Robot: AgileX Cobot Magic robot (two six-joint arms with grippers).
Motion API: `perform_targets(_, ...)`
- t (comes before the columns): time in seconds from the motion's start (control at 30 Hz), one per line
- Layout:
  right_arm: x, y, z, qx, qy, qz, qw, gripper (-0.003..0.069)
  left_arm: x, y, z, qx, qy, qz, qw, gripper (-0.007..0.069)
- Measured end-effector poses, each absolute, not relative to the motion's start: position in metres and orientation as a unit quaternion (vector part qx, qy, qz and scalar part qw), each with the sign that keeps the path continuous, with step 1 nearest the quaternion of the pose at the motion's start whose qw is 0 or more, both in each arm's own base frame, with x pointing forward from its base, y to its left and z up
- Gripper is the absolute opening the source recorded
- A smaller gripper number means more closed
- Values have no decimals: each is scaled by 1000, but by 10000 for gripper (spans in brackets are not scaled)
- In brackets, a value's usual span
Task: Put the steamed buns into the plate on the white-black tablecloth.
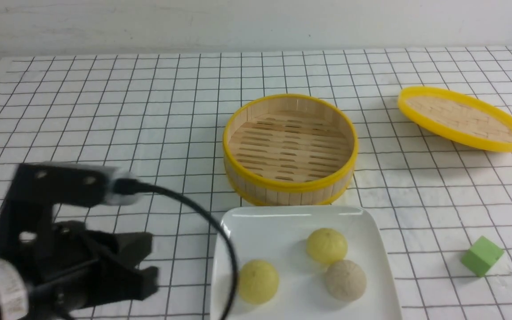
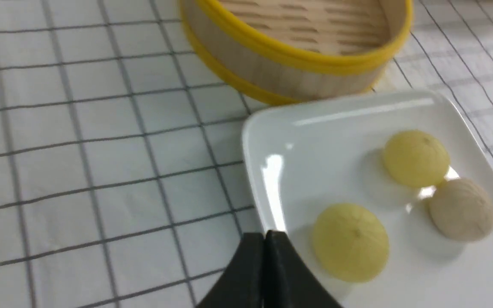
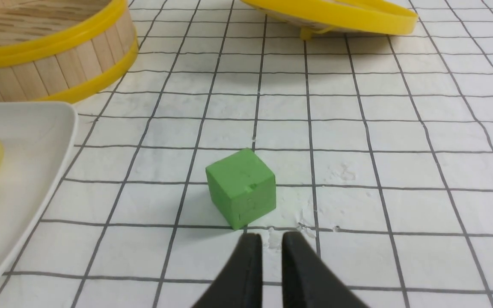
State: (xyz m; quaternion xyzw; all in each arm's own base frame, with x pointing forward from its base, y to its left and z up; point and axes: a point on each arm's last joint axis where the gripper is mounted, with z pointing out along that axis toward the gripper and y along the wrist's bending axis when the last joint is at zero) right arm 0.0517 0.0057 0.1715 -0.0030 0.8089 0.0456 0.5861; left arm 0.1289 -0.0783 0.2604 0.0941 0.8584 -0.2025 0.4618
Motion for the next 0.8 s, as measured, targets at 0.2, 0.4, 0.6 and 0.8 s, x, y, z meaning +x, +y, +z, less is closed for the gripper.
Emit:
perform_targets(0.2, 52, 6, 171, -3, 810, 46, 585, 99, 97, -28, 218, 6, 835, -146, 530, 20)
perform_targets(0.4, 52, 6, 171, -3, 809, 46, 585, 106, 67, -4, 177, -28, 810, -62, 582, 28)
perform_targets(0.6, 52, 6, 171, -3, 810, 46, 585, 111, 54, 2, 173, -37, 797, -20, 602, 31)
perform_targets(0.8, 52, 6, 171, -3, 810, 46, 585, 118, 53, 2, 172, -32, 801, -11, 598, 36)
